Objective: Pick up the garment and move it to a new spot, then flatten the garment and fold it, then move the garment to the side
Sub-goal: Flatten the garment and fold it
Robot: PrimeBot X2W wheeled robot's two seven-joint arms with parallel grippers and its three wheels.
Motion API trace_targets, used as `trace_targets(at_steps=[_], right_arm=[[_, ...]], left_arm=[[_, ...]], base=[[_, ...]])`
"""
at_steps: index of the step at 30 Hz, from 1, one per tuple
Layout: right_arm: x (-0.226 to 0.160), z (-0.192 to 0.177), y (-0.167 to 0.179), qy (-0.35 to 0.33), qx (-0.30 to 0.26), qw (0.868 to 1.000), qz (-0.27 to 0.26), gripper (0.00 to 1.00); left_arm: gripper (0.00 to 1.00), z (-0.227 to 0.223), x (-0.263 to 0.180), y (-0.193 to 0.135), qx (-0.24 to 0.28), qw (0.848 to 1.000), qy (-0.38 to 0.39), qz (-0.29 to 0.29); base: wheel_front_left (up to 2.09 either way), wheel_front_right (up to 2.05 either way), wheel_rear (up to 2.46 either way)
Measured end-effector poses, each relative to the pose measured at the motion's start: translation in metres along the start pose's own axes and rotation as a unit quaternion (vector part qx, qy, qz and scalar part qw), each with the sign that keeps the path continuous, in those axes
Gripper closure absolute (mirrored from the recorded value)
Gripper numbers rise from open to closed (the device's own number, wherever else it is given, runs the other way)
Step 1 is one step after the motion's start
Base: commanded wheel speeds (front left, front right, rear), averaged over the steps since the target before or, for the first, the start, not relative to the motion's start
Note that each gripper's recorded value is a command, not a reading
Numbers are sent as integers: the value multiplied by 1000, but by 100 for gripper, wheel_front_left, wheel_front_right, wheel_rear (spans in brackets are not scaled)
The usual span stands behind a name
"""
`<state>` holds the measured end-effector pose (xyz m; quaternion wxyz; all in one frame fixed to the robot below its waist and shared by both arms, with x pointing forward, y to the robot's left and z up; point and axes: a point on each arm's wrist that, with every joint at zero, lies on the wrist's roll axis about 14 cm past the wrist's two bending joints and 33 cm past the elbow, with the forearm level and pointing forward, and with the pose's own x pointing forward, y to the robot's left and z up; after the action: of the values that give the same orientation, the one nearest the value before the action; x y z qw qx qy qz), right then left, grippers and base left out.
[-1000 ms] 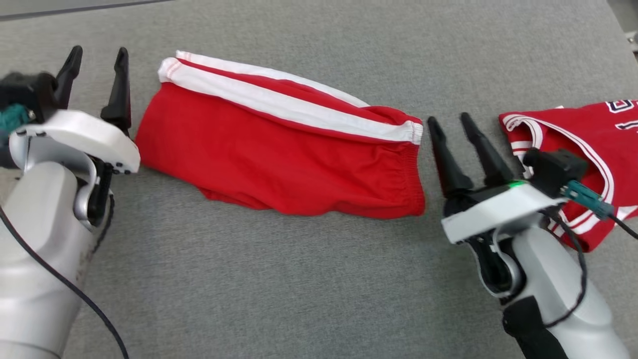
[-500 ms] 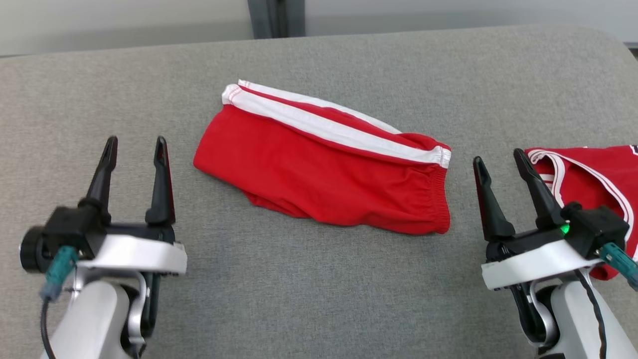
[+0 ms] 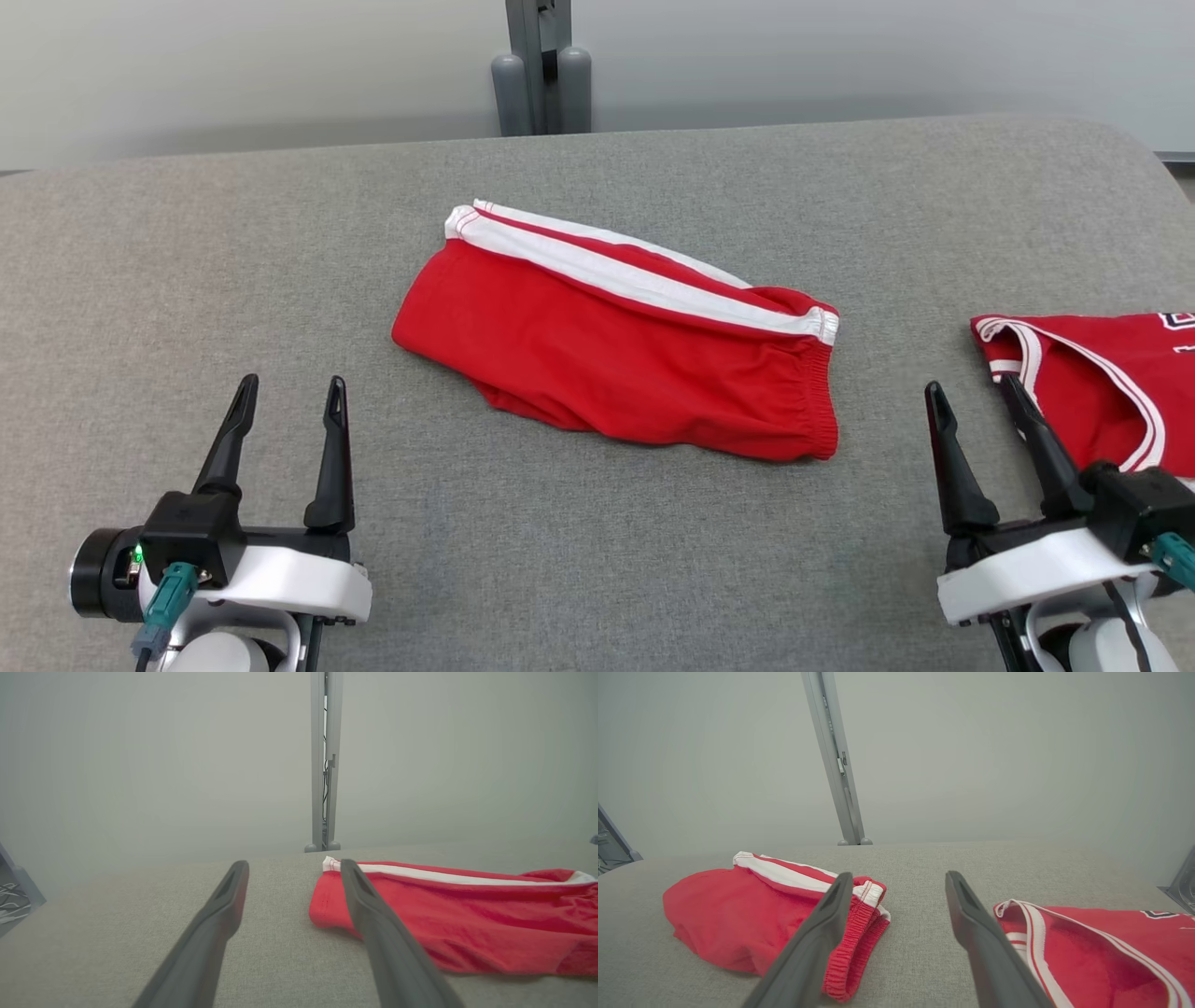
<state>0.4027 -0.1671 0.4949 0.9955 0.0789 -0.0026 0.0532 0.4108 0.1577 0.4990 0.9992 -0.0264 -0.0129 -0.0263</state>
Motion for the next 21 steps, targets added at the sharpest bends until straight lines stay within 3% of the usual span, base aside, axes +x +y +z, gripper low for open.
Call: trace_targets(at_steps=[21], right_arm=[[-7,-3,-4,7,17,1000,-14,0]], left_arm=[[0,-1,8,-6,11,1000,11,-16]], base=[[0,0,0]])
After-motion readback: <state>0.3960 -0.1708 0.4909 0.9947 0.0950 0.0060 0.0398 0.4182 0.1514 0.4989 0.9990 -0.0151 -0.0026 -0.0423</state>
